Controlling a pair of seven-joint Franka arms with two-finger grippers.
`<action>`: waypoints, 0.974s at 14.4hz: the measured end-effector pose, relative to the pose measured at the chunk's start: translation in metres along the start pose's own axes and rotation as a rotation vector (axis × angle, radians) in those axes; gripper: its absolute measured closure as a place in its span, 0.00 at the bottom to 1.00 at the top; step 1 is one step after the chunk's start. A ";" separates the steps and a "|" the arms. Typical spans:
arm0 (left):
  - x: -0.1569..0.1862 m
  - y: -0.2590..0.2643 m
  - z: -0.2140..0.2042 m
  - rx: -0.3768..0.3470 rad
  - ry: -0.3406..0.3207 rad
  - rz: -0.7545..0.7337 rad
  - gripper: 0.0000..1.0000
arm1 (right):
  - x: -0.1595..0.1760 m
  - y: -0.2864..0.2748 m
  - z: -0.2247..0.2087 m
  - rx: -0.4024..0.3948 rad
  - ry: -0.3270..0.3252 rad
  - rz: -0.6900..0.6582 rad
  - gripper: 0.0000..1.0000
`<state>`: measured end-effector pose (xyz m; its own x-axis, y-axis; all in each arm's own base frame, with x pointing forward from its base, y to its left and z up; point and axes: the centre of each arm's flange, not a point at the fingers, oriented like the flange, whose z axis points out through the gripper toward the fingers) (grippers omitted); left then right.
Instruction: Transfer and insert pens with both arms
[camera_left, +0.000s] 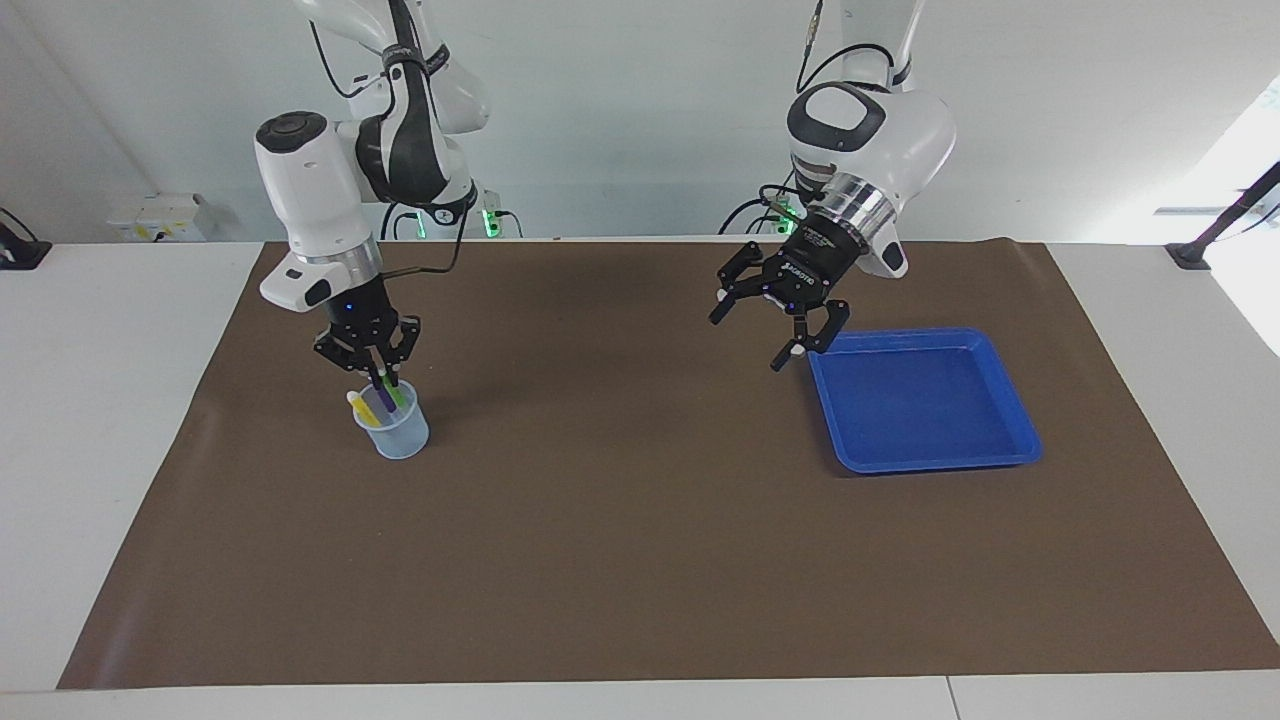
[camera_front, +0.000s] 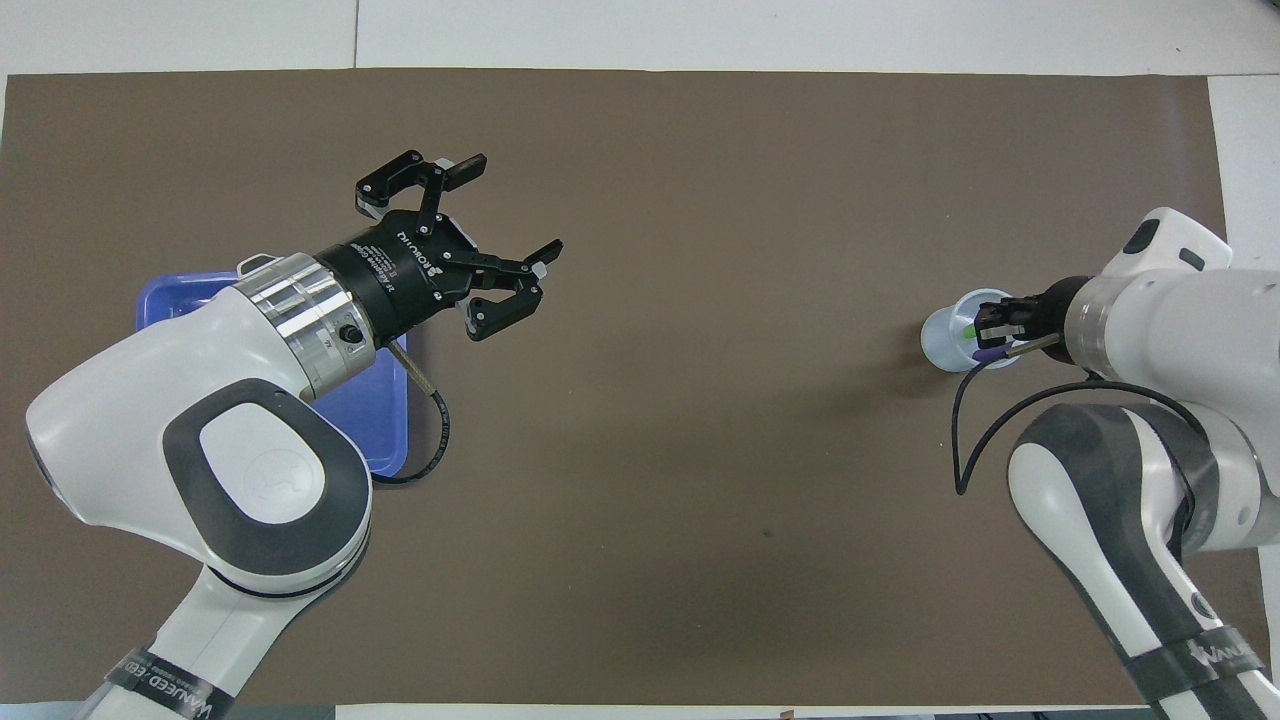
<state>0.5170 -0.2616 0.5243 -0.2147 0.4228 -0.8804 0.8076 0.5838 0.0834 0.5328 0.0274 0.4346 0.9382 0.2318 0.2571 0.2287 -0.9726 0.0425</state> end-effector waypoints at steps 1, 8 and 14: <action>0.000 0.003 -0.001 -0.003 0.018 0.046 0.00 | -0.003 0.000 0.005 -0.001 0.002 0.001 0.82; 0.022 0.098 -0.054 0.251 0.320 0.417 0.00 | -0.010 0.009 0.038 -0.007 0.020 0.018 0.82; 0.035 0.109 -0.076 0.501 0.506 0.799 0.00 | -0.010 0.009 0.040 -0.006 0.019 0.018 0.77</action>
<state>0.5556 -0.1307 0.5376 0.3662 0.8623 -0.3497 0.9238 -0.2919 0.2477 0.5356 0.0173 0.3941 0.9371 0.2143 0.2757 0.2104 -0.9766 0.0438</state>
